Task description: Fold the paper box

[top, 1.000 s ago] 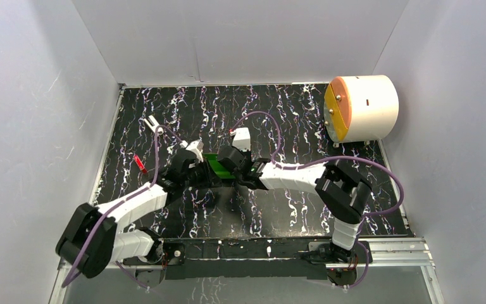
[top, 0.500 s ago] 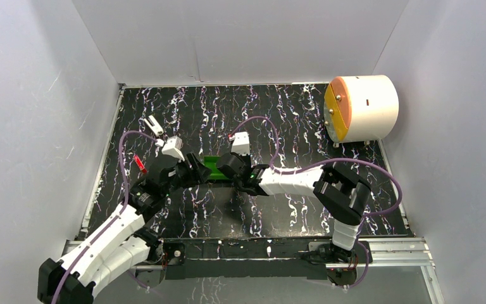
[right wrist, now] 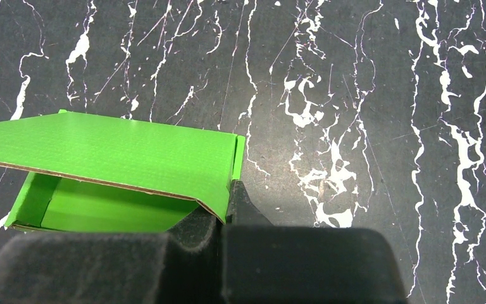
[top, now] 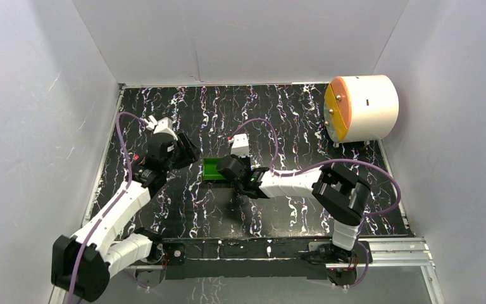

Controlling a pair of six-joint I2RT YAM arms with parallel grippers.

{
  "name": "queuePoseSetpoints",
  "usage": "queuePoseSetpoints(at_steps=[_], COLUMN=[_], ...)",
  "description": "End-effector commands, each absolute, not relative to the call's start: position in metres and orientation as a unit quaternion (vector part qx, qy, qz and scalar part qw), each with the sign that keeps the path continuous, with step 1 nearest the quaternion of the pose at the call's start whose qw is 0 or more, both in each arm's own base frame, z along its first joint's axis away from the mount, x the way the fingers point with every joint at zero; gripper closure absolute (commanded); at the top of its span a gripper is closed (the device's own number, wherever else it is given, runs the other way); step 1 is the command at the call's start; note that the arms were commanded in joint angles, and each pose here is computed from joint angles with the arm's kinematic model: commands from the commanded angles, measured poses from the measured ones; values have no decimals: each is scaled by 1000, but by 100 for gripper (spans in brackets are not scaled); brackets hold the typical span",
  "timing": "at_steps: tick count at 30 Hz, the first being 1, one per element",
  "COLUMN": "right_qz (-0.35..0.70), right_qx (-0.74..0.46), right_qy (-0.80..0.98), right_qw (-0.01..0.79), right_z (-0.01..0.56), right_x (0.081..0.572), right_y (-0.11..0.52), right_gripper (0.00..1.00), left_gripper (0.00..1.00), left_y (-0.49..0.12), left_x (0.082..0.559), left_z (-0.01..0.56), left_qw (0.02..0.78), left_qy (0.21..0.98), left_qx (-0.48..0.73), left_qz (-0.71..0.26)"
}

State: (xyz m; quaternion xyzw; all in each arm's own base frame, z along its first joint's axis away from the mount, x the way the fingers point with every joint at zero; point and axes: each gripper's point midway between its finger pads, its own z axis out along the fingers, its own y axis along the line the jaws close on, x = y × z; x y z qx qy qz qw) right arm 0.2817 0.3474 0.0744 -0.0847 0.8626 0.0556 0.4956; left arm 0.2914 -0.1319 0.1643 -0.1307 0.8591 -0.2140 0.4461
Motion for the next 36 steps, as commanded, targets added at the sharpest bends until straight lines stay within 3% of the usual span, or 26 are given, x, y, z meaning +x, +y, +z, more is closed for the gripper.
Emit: queuePoseSetpoints(at_steps=[1,14,21,36], right_qz=[-20,-20,-9,-12], right_qx=[-155,-157,-166,-195], right_qy=[893,892,890,892], right_qw=[421,424,425,408], right_z=[16,10,8,4], right_x=[254,250,245,227], right_y=[314,315,321,310], right_gripper=[99,98,92,45], left_gripper=[52,67,68,66], left_y=[-148,-165,-160,-161], left_x=[310,278,254,251], left_z=[168,94,58,36], left_qw=[429,316,284,258], left_qy=[859,894,904,911], left_qx=[-122,-136,-148,-163], left_qz=[-251,-287,-284,-277])
